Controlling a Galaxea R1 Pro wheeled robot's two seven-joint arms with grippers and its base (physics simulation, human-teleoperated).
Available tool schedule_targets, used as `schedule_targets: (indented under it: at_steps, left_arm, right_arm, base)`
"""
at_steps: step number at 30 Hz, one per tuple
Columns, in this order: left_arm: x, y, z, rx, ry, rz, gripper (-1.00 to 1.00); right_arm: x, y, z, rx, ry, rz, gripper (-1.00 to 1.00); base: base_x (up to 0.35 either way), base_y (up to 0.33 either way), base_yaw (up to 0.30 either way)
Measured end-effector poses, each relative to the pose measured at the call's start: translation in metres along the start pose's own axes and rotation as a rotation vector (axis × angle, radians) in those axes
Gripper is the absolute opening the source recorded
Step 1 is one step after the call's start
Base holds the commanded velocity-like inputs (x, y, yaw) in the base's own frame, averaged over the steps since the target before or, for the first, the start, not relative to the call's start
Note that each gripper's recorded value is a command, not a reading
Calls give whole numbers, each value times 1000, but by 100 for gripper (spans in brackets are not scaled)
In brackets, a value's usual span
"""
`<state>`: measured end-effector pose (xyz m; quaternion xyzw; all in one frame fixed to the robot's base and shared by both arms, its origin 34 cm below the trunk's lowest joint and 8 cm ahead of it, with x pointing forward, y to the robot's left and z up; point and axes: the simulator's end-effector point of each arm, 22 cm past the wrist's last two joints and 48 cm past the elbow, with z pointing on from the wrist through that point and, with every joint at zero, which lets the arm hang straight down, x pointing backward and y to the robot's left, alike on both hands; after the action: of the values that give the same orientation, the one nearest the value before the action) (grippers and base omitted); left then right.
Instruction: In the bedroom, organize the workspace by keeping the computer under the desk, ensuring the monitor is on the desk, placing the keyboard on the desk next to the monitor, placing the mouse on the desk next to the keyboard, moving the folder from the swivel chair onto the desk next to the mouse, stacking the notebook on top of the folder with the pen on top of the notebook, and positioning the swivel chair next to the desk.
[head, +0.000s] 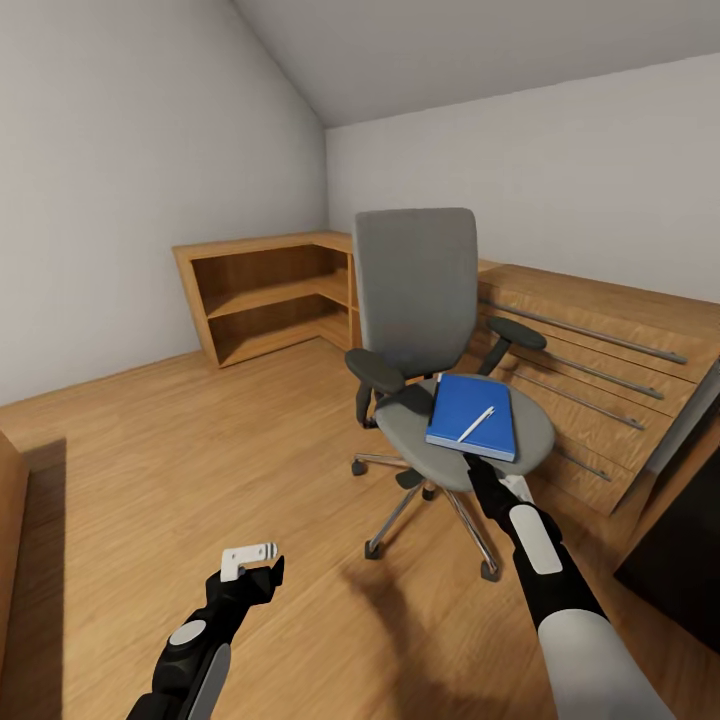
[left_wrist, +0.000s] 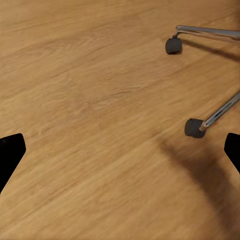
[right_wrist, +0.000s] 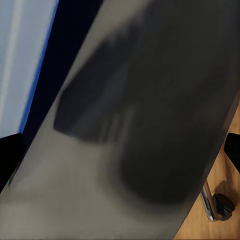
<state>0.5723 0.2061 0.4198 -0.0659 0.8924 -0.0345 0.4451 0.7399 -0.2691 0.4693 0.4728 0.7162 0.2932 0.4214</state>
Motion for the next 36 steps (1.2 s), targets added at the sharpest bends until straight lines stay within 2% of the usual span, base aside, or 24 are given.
schedule_targets:
  at_steps: [9, 15, 24, 36]
  left_arm:
    - [0, 0, 0, 0, 0, 1, 100]
    - [0, 0, 0, 0, 1, 0, 100]
    - [0, 0, 0, 0, 1, 0, 100]
    - [1, 0, 0, 0, 3, 0, 100]
  right_arm:
    - [0, 0, 0, 0, 0, -1, 100]
    - [3, -4, 1, 10, 6, -2, 100]
    - [3, -4, 1, 10, 6, -2, 100]
    - [3, -4, 1, 10, 7, -2, 100]
  base:
    - [-5, 0, 0]
    - [-179, 0, 0]
    - [-40, 0, 0]
    - [-291, 0, 0]
